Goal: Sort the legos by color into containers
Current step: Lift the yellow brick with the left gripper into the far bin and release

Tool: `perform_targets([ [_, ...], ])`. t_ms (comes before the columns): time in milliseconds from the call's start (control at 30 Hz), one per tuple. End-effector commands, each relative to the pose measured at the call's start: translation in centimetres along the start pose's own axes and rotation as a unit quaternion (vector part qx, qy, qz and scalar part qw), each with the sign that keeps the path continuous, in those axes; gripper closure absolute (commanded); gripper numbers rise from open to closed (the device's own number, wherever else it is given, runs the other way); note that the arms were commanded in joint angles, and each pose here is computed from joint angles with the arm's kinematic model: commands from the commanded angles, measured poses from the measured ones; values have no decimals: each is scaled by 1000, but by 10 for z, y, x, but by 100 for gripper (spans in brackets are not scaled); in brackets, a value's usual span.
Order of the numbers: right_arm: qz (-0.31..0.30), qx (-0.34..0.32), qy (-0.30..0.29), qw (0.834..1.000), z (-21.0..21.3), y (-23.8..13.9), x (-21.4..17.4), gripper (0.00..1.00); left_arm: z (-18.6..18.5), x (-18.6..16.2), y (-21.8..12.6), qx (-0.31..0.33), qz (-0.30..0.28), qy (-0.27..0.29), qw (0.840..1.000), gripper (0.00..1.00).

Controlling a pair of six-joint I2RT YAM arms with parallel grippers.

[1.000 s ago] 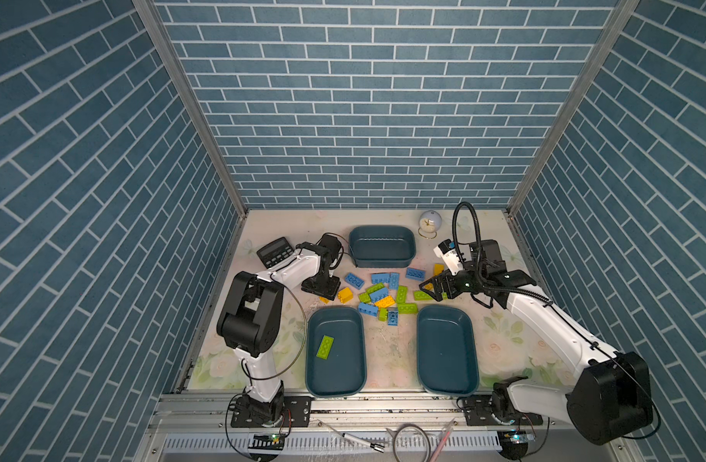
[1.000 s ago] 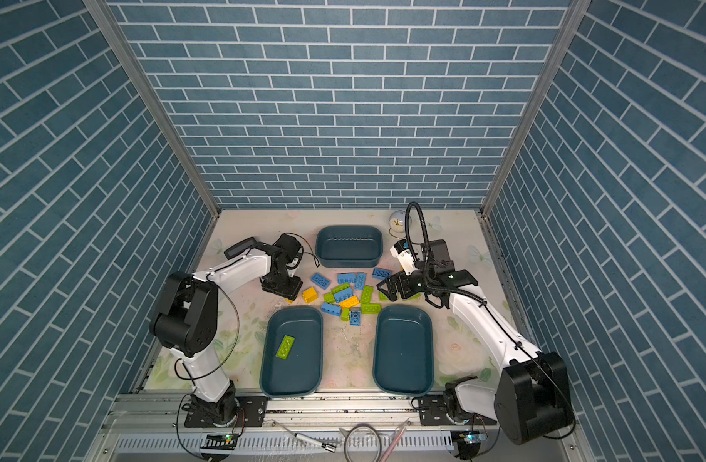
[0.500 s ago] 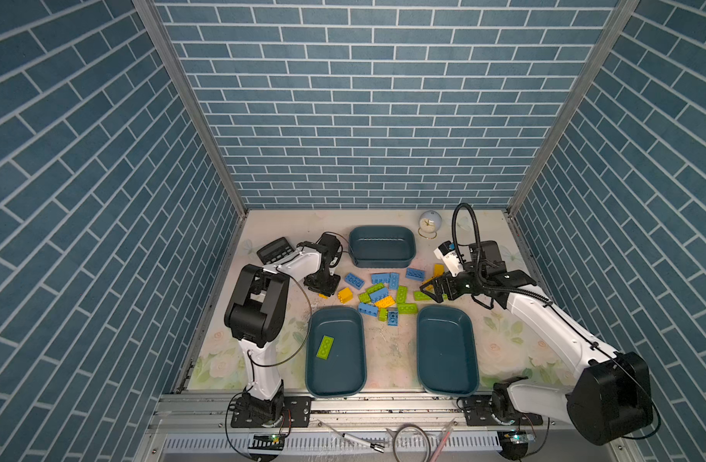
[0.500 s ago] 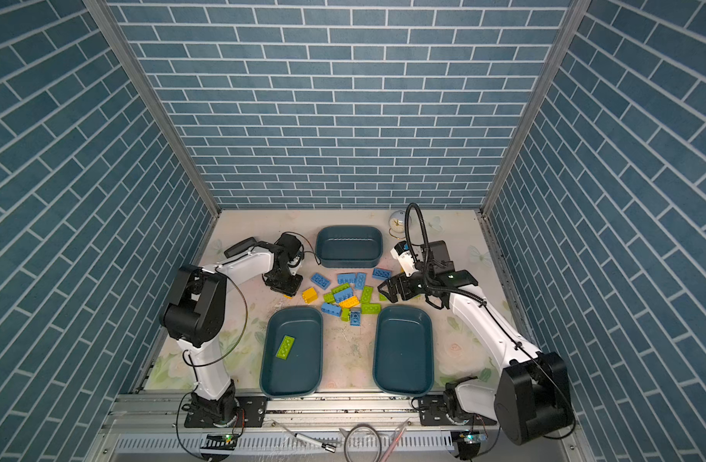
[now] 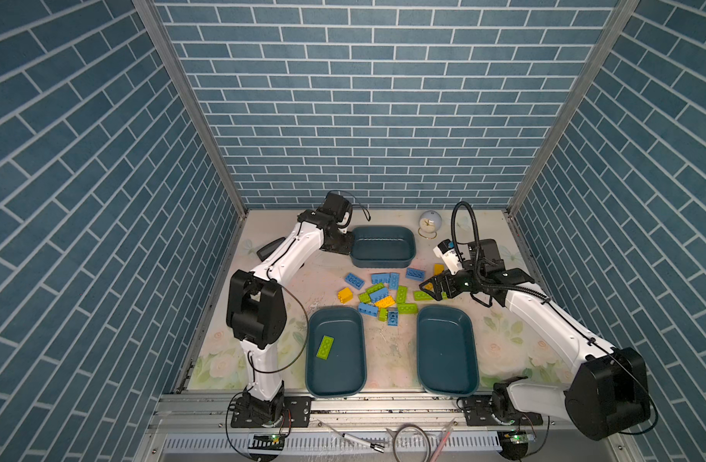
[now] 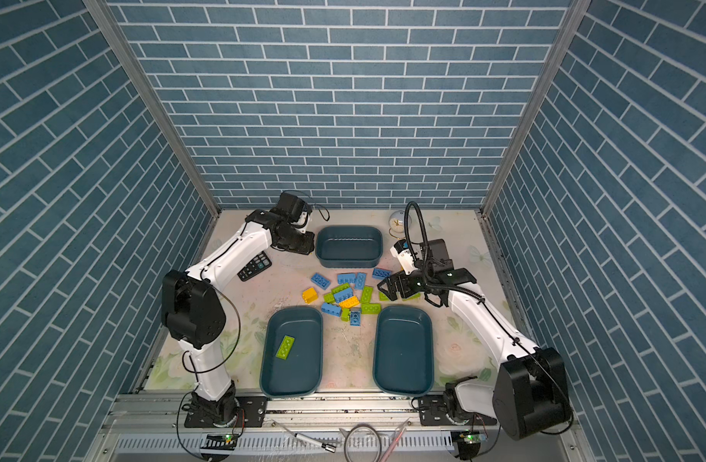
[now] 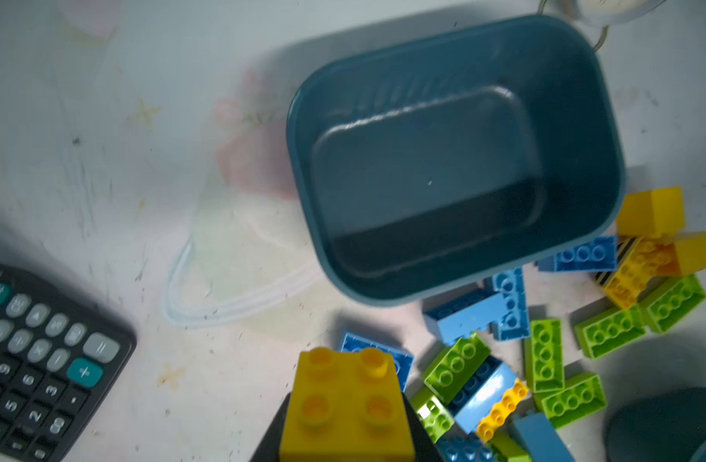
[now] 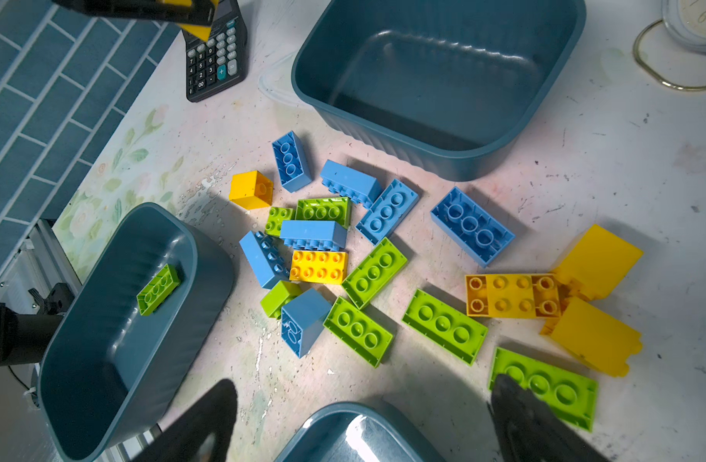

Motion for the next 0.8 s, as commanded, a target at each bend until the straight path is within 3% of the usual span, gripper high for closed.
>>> perform_targets([
  [0, -28, 4, -20, 999, 2, -6, 16, 1, -10, 11, 28, -12, 3, -15, 1000, 75],
  [233, -36, 2, -12, 999, -1, -9, 18, 1, -21, 39, 70, 16, -26, -7, 1000, 74],
  [367, -35, -3, -8, 999, -2, -12, 16, 1, -18, 48, 88, 49, -38, -6, 998, 68],
  [433, -34, -6, -5, 999, -3, -12, 14, 1, -17, 50, 92, 68, -37, 0, 997, 54],
  [567, -27, -9, 0, 1000, -4, -14, 10, 1, -16, 52, 85, 75, -36, -1, 997, 36],
  [667, -24, -7, 2, 1000, -5, -14, 7, 1, -21, 48, 69, 70, -25, 0, 997, 27],
  [767, -20, 0, 3, 1000, -5, -14, 5, 1, -28, 34, 48, 72, -3, -2, 997, 25],
])
Point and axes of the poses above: each gripper's point midway between its finger pads, its own y axis out along the fingers, its own z axis along the line the jaws close on, x = y × z, the point moved 10 cm from there along -y, back along the fingers, and after that the axes turned 4 degrees about y, right-handed, at the moved point
